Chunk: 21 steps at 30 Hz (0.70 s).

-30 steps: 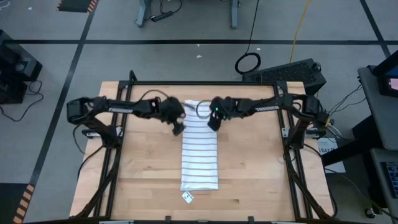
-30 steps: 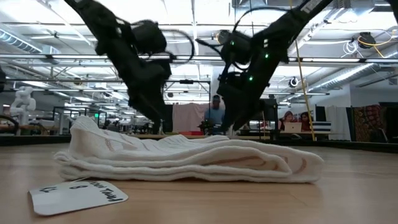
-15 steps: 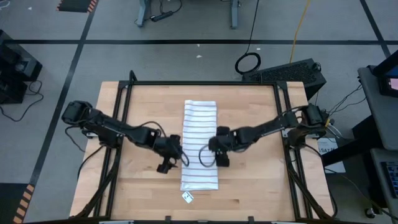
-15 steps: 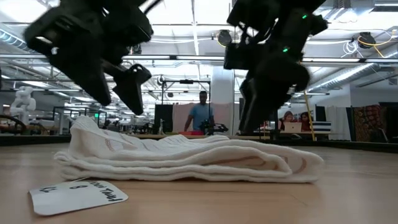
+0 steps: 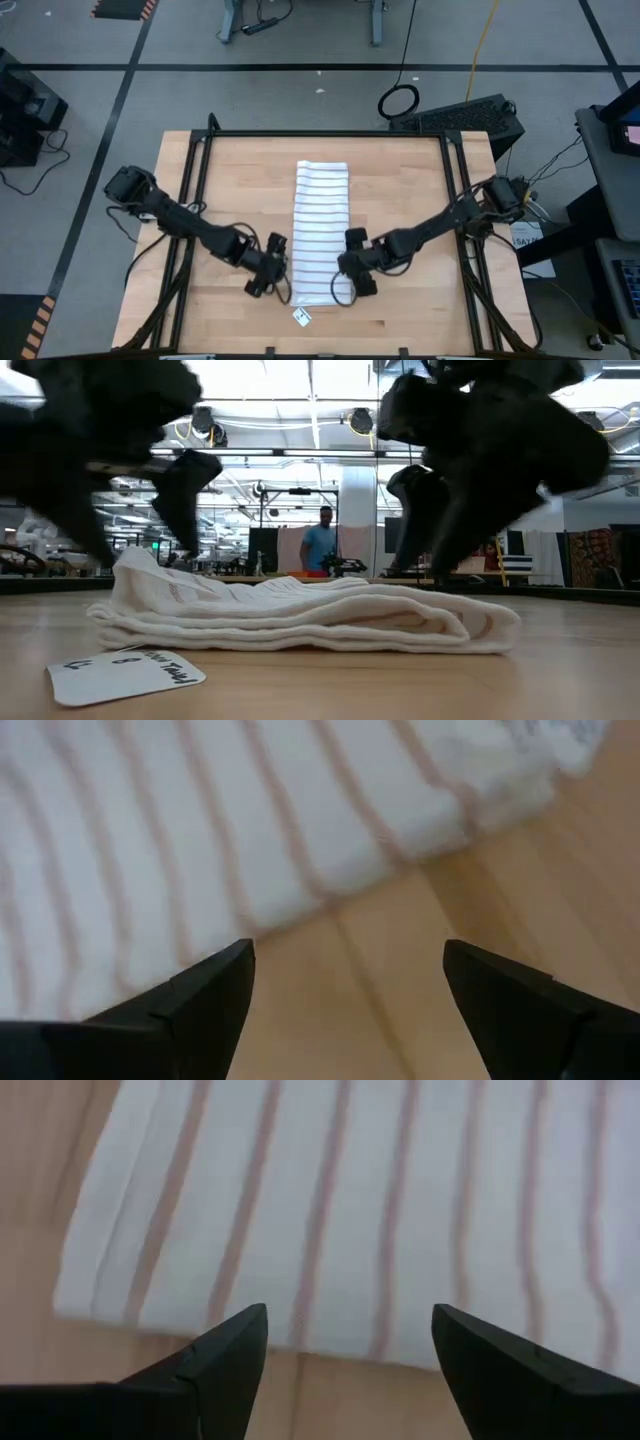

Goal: Roll towel
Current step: Roll the white towel

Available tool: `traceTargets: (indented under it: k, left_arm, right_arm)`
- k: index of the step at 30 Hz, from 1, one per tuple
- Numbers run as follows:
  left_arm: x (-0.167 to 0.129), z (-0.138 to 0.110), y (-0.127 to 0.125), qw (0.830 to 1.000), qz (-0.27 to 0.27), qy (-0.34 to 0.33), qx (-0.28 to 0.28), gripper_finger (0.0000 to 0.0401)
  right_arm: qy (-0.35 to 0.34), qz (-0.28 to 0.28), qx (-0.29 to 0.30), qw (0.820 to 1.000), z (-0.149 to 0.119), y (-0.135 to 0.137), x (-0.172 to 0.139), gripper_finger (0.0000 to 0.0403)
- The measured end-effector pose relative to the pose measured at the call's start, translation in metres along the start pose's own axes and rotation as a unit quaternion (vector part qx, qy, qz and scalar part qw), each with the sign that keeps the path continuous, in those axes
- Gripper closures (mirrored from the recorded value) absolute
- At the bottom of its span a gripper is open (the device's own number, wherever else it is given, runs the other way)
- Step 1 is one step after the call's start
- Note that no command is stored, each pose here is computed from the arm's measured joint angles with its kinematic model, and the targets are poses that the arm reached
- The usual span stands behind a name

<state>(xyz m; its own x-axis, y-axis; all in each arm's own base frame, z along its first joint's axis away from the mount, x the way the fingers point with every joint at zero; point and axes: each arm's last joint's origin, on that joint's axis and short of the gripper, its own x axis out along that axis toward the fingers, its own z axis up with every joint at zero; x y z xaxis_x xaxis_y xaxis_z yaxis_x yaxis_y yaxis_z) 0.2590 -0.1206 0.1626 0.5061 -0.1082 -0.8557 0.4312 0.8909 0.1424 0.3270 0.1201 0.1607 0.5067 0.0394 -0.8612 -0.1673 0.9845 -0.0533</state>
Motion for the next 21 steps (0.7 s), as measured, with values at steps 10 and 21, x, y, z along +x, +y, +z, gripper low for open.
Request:
traceTargets:
  k: [10, 21]
  left_arm:
    - [0.003, 0.011, -0.044, 0.995, 0.031, -0.056, 0.079, 0.0072]
    - [0.017, 0.022, -0.079, 0.963, 0.079, -0.130, 0.223, 0.0072]
  right_arm:
    - [-0.024, 0.008, -0.105, 0.994, -0.009, 0.055, 0.004, 0.0129]
    - [-0.118, 0.034, -0.093, 0.988, -0.001, 0.085, -0.004, 0.0129]
